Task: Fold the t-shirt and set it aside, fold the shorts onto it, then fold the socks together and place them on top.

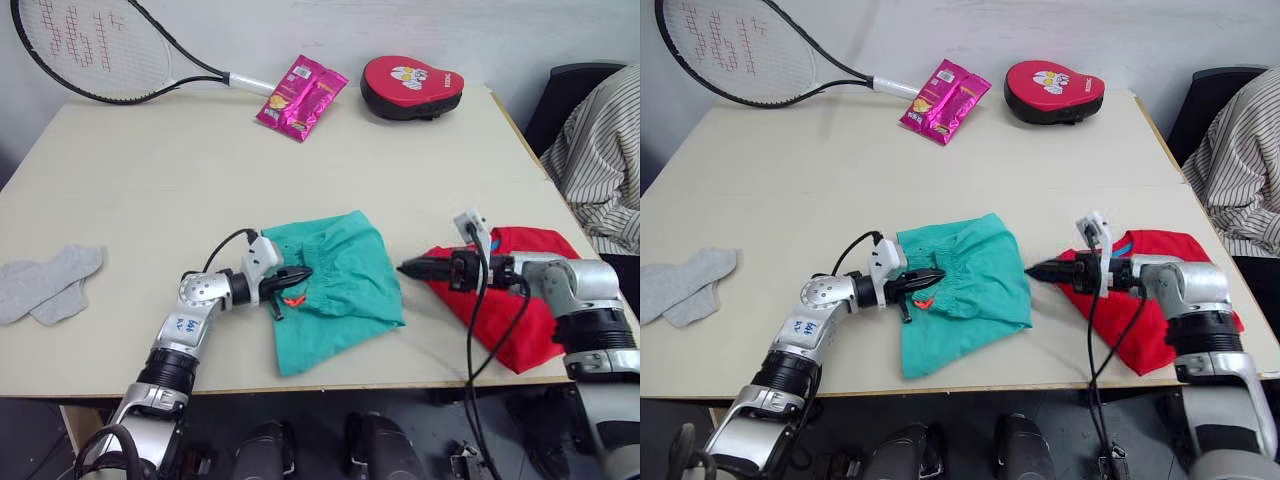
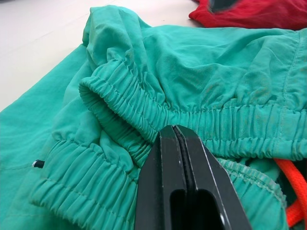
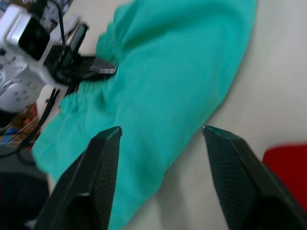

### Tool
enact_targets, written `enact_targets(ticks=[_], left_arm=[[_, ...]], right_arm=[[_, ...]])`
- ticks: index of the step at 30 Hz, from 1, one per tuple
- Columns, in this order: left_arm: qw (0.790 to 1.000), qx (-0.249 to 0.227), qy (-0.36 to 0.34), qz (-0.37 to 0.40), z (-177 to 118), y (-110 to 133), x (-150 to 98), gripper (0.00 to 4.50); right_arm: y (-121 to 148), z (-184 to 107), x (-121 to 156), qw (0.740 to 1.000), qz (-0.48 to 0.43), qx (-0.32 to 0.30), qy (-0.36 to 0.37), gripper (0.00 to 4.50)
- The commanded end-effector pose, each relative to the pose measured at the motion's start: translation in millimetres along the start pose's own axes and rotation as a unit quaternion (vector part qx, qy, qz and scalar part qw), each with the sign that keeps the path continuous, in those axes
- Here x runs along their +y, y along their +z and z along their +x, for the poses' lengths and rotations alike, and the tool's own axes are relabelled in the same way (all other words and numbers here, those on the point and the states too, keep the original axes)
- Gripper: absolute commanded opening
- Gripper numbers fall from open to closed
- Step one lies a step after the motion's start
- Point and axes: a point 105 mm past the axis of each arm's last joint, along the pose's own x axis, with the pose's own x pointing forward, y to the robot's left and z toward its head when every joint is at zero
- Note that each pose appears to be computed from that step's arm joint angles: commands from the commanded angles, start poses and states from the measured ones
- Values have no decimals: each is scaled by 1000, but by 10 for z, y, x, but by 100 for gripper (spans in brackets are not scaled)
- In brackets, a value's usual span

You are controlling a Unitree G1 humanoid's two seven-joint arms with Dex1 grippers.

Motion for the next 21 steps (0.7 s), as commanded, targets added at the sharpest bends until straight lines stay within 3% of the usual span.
enact_targets(ticks=[1,2,6,10,14,21], left_arm=[[1000,12,2,-6,-16,-80,9,0],[1000,11,-1,-6,-19,-83,-4,0],[1000,10,-17,-3,-26,-99,-83,0],[1000,-8,-11,-16,-15,-48,-87,0],[1000,-1,-18,-3,-32,-52,-109,0],[1000,-11,-16,12,-45,-4,-87,0]], right_arm=[[2,155,19,999,23,35,-9,409],[-39,196,57,998,26,52,3,436],[-21,369,309,993,53,68,75,436],[-12,562,411,989,69,81,100,436],[95,721,448,991,69,64,98,348],[143,601,437,994,53,51,84,109]])
